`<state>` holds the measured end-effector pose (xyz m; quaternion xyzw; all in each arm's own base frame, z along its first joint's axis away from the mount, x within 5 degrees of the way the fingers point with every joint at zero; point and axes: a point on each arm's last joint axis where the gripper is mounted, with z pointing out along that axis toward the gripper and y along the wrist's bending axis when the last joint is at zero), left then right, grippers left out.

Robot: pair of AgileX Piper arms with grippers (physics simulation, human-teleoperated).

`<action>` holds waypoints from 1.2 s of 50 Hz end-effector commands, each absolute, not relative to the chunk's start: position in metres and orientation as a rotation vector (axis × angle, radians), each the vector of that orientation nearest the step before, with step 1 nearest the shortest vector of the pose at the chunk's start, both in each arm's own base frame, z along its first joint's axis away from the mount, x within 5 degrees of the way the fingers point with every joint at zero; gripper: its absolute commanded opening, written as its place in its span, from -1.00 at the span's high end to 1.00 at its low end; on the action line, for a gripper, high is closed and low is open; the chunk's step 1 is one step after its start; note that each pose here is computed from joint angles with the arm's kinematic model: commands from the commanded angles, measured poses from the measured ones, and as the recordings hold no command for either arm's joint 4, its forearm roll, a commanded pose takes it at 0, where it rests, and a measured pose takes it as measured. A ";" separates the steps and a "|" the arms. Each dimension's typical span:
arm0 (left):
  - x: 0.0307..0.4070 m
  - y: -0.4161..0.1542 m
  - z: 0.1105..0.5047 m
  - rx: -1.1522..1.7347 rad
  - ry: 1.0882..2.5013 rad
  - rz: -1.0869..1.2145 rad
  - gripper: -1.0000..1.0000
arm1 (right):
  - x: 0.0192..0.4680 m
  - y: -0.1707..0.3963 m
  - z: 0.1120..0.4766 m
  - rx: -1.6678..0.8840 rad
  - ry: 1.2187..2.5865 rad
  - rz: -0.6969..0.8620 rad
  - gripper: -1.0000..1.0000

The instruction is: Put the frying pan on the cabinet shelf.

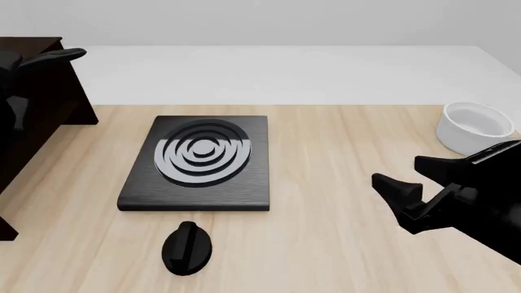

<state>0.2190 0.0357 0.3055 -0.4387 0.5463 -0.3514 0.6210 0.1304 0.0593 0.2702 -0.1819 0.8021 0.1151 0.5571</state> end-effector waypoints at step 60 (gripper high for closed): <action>0.062 -0.002 0.306 -0.139 1.715 -0.173 -1.00 | 0.114 0.039 0.280 -0.299 1.824 0.239 -1.00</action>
